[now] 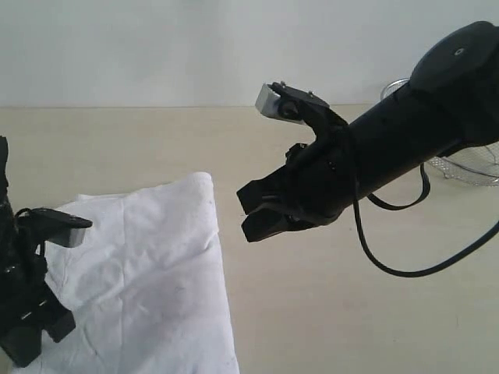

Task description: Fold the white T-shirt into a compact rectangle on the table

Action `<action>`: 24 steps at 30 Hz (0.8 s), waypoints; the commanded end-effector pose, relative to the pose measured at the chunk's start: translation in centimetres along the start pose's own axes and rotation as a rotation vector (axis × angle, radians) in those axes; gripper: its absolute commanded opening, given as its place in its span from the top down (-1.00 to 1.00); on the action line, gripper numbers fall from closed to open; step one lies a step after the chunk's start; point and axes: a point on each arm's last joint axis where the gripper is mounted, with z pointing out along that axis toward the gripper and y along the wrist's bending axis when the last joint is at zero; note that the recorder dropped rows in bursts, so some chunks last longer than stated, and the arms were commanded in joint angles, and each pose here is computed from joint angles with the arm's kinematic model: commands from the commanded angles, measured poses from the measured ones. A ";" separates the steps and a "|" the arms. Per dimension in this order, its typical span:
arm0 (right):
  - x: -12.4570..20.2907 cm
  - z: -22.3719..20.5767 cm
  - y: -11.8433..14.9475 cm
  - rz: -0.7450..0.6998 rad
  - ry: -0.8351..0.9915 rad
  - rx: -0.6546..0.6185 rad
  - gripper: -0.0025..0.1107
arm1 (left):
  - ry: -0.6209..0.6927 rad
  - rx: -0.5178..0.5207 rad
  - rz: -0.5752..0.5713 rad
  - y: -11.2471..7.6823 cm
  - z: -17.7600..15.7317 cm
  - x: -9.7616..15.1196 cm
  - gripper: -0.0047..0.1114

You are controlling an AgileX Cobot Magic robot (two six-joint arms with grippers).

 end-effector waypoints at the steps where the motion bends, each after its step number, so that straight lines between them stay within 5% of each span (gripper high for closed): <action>1: 0.1 -0.3 0.2 -0.013 -0.003 -0.004 0.96 | 0.052 -0.106 -0.035 0.9 0.0 0.4 0.84; 6: 0.1 -0.3 0.2 -0.013 -0.003 -0.004 0.96 | 0.030 -0.121 -0.041 1.1 -1.2 0.8 0.84; 12: 0.1 -0.3 0.2 -0.014 0.001 -0.005 0.96 | -0.375 -0.125 -0.134 2.1 -9.2 -0.4 0.84; 14: 0.0 -0.3 0.1 -0.017 -0.005 0.001 0.96 | -0.475 -0.046 -0.104 1.8 -10.9 -1.6 0.84; 17: 0.0 -0.3 0.1 -0.017 -0.011 0.007 0.96 | -0.496 0.053 -0.045 1.3 -11.2 -3.5 0.84; 24: 0.0 -0.3 0.1 -0.017 -0.008 0.004 0.96 | -0.316 0.094 -0.058 2.4 -6.4 -6.5 0.84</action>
